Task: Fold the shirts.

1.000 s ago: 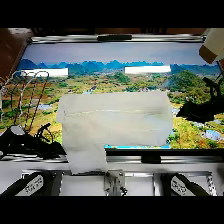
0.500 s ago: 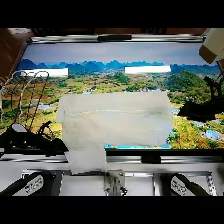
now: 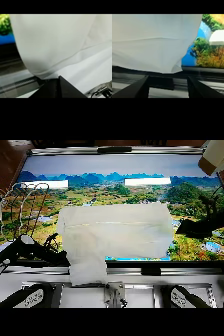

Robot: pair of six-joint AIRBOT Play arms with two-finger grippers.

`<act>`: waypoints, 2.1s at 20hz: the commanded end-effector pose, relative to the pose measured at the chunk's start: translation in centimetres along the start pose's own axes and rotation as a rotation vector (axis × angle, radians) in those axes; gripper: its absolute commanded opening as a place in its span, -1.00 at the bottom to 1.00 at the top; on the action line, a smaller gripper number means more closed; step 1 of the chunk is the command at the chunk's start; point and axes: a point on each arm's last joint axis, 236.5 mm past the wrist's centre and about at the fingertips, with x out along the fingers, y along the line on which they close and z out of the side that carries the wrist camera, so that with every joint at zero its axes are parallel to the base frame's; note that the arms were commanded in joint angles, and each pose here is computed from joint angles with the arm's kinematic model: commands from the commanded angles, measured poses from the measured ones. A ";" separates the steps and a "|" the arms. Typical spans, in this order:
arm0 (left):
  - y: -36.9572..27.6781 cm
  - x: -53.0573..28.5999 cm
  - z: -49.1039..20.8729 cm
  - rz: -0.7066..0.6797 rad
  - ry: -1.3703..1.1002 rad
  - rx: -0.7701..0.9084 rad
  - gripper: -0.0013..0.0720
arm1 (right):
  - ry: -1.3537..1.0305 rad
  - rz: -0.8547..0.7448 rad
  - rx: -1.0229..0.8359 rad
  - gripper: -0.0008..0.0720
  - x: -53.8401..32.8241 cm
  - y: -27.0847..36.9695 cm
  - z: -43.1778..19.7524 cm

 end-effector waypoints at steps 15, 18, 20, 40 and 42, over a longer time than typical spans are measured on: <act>-0.6 0.0 -1.5 -0.017 0.064 -0.014 -0.87 | 0.107 0.072 0.034 0.62 12.1 -1.3 -6.4; -0.6 0.0 -1.4 -0.017 0.063 -0.018 -0.87 | 0.081 0.061 0.041 0.62 12.4 -1.6 -5.9; -0.6 0.0 -1.4 -0.016 0.060 -0.018 -0.87 | 0.063 0.084 0.052 0.62 12.4 -1.0 -5.5; -1.5 -1.7 0.8 -0.008 -0.005 0.110 -0.87 | 0.054 0.132 0.014 -0.85 11.8 0.1 -5.0; -3.6 -4.8 2.6 -0.004 -0.060 0.260 -0.88 | -0.058 0.093 -0.035 -0.85 9.0 0.2 -2.4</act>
